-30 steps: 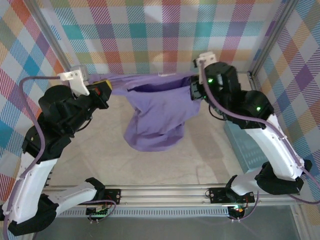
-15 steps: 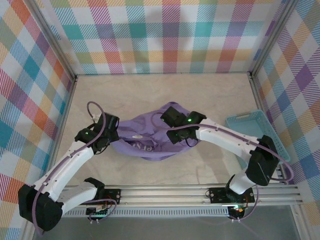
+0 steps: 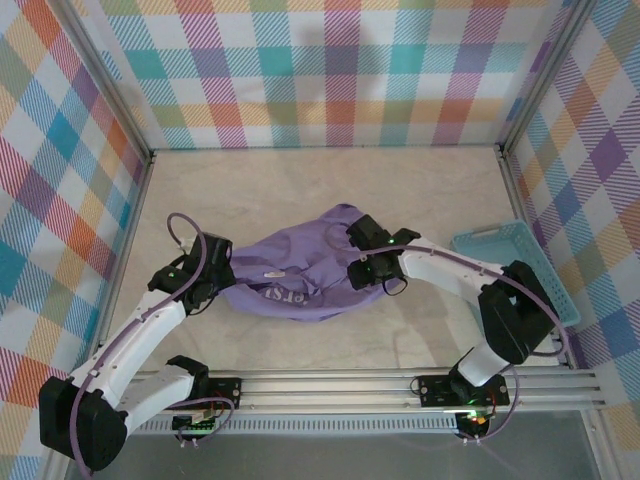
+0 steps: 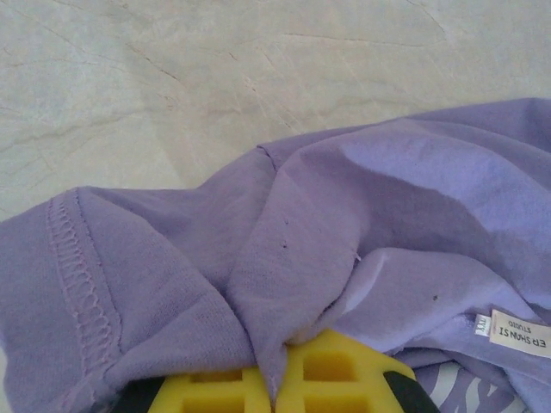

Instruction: Fold the inside-out t-shirt

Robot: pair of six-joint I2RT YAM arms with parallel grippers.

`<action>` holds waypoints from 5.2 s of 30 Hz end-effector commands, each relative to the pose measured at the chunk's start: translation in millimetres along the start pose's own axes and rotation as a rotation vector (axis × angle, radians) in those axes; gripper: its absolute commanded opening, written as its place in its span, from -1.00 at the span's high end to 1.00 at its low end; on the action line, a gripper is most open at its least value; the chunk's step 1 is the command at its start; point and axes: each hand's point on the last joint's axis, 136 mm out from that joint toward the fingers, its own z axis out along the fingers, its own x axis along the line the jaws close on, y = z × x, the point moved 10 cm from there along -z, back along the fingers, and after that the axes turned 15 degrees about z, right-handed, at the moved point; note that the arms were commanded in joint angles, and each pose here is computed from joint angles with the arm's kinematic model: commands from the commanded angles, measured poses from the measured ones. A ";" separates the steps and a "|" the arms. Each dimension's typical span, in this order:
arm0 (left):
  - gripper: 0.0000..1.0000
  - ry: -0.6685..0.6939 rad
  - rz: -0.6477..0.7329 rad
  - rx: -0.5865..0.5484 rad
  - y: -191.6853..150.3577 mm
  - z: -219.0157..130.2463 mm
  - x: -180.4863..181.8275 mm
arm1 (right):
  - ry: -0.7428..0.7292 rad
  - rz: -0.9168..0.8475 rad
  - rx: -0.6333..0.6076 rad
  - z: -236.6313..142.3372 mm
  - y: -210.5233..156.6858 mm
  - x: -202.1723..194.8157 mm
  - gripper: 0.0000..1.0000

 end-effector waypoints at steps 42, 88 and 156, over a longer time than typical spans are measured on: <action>1.00 -0.566 -0.106 -0.942 130.5 -364.3 56.3 | 0.559 0.031 -1.131 -470.4 -21.2 -69.3 1.00; 1.00 -0.175 -0.015 -0.107 29.7 -11.0 -11.8 | 0.086 0.344 -0.136 -39.5 17.5 -59.6 0.15; 1.00 -0.553 -0.127 -0.864 89.9 -308.1 55.6 | 0.376 0.334 -1.097 -435.0 -78.5 -113.1 1.00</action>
